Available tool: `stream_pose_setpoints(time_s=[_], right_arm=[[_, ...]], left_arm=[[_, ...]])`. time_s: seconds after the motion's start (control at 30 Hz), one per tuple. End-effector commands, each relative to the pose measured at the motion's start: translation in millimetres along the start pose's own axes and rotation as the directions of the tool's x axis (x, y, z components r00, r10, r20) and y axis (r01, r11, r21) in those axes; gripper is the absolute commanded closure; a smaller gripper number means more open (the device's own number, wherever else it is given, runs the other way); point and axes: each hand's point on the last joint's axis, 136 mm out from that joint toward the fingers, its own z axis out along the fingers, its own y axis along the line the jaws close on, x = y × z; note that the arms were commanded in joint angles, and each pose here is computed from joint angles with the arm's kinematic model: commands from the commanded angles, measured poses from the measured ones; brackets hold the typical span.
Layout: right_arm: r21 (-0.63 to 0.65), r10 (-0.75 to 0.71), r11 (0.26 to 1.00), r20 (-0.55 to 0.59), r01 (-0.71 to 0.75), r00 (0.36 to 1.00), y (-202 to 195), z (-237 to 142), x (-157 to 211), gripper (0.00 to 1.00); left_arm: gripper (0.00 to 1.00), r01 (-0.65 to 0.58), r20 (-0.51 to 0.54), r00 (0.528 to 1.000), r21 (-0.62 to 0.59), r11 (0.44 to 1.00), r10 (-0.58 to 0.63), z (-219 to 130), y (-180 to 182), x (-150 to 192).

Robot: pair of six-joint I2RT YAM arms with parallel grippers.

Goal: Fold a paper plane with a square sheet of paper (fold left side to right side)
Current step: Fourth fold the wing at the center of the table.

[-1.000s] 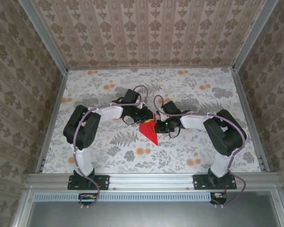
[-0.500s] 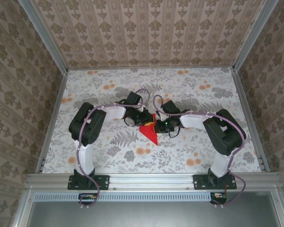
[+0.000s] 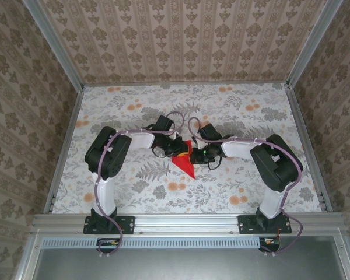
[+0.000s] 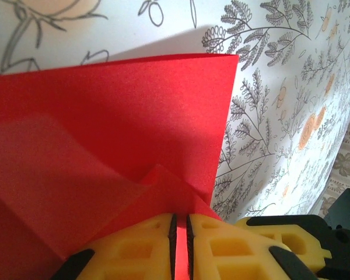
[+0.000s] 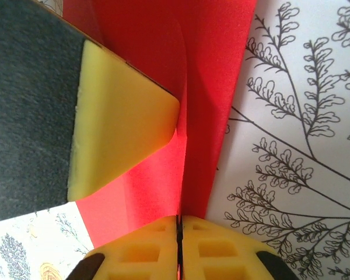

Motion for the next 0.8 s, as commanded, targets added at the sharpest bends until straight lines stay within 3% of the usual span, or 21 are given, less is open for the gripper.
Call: stream_pose_setpoints(time_s=[0.0,0.13,0.3,0.53,0.77], right_arm=[[0.071,0.034,0.997,-0.078,-0.029,0.996,-11.3,0.4,19.9,0.86],[0.058,0.024,0.998,-0.017,-0.023,1.0,-1.0,-22.9,5.1,0.75],[0.025,0.013,1.0,0.022,-0.013,1.0,13.2,-49.8,1.8,0.7],[-0.185,0.045,0.982,0.007,-0.043,0.999,50.4,-54.8,11.3,0.79],[-0.263,0.072,0.961,-0.057,-0.085,0.996,62.4,-29.4,15.7,0.82]], left_arm=[[0.84,0.047,-0.029,0.998,-0.109,0.993,-0.05,8.2,41.0,14.8],[0.84,0.049,-0.03,0.998,-0.127,0.991,-0.054,8.1,47.1,18.1],[0.85,0.05,-0.03,0.998,-0.132,0.99,-0.054,7.9,48.5,19.0],[0.84,0.046,-0.027,0.998,-0.127,0.991,-0.05,6.9,46.1,17.9],[0.85,0.048,-0.025,0.998,-0.125,0.991,-0.052,6.8,45.2,17.1]])
